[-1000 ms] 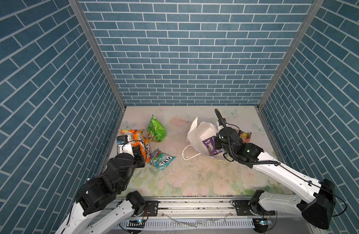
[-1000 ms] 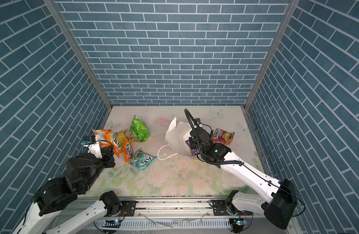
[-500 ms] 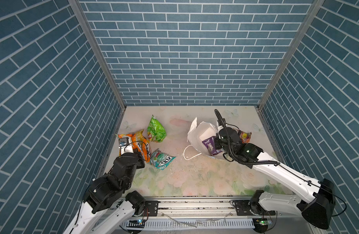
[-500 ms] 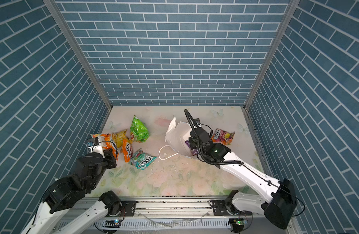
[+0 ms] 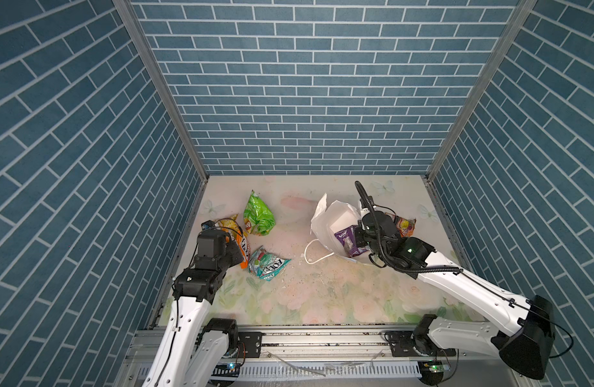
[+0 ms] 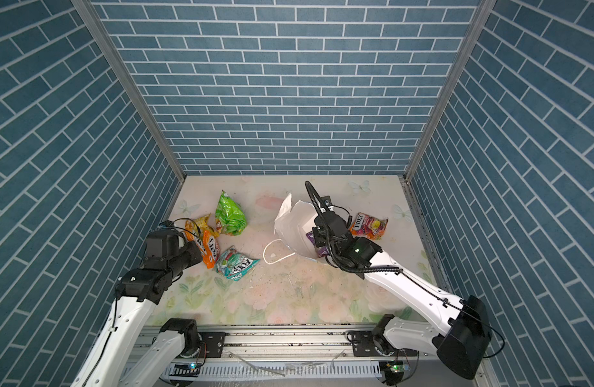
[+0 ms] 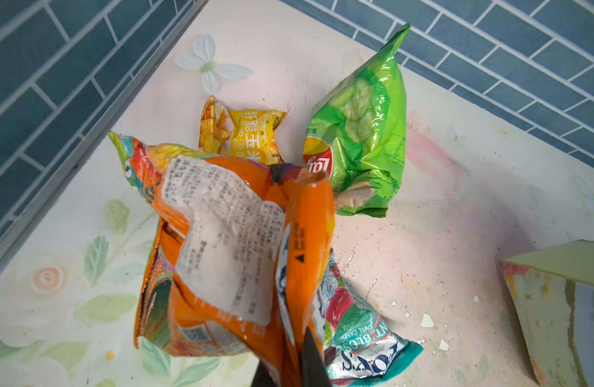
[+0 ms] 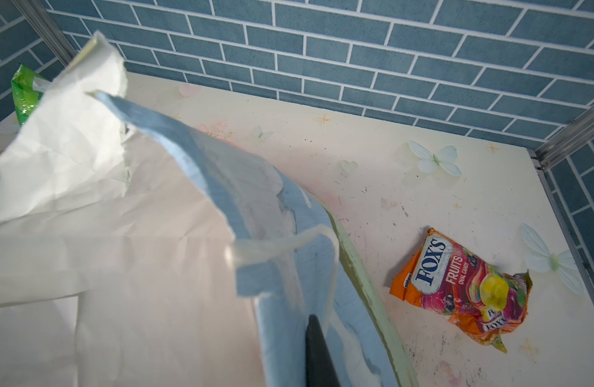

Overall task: Take the snacks out of the paper bag
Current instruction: Place the snack at the middle-left of the table.

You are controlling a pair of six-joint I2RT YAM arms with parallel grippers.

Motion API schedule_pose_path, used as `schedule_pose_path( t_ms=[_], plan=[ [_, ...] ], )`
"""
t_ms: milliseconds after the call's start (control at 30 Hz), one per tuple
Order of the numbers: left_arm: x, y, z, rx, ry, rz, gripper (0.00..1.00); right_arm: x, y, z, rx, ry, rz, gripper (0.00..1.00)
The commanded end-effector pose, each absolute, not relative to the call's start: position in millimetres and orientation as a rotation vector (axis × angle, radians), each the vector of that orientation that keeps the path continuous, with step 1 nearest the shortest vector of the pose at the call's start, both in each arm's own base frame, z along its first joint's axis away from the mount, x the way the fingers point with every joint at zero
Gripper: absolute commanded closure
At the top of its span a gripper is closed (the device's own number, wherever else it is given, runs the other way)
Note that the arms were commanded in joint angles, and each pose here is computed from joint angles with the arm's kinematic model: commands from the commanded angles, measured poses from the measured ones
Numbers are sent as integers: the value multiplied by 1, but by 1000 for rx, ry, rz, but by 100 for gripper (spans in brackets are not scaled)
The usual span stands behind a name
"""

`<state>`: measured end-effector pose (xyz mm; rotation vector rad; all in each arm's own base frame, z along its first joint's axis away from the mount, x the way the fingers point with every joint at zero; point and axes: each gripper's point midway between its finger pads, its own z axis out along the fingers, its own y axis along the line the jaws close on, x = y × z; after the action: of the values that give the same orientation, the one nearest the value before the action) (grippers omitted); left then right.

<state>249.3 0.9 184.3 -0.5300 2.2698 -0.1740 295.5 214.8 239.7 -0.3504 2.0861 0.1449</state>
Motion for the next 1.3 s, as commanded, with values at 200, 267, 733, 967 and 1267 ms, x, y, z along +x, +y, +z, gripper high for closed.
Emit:
schedule_pose_path(
  t_ms=[200,267,733,967,1267],
  plan=[
    [265,2,204,-535,2190,-264,32,299,213,238,-343,2073,122,100],
    [264,2,204,-526,2192,-264,8,299,213,238,-344,2073,125,100],
    [256,-48,273,-347,2059,-620,5,297,217,245,-400,2104,114,100],
    [236,-74,349,-237,1910,-759,5,293,220,252,-402,2111,157,100],
    [226,-114,382,-101,1855,-885,5,287,227,260,-416,2119,224,100]
  ],
)
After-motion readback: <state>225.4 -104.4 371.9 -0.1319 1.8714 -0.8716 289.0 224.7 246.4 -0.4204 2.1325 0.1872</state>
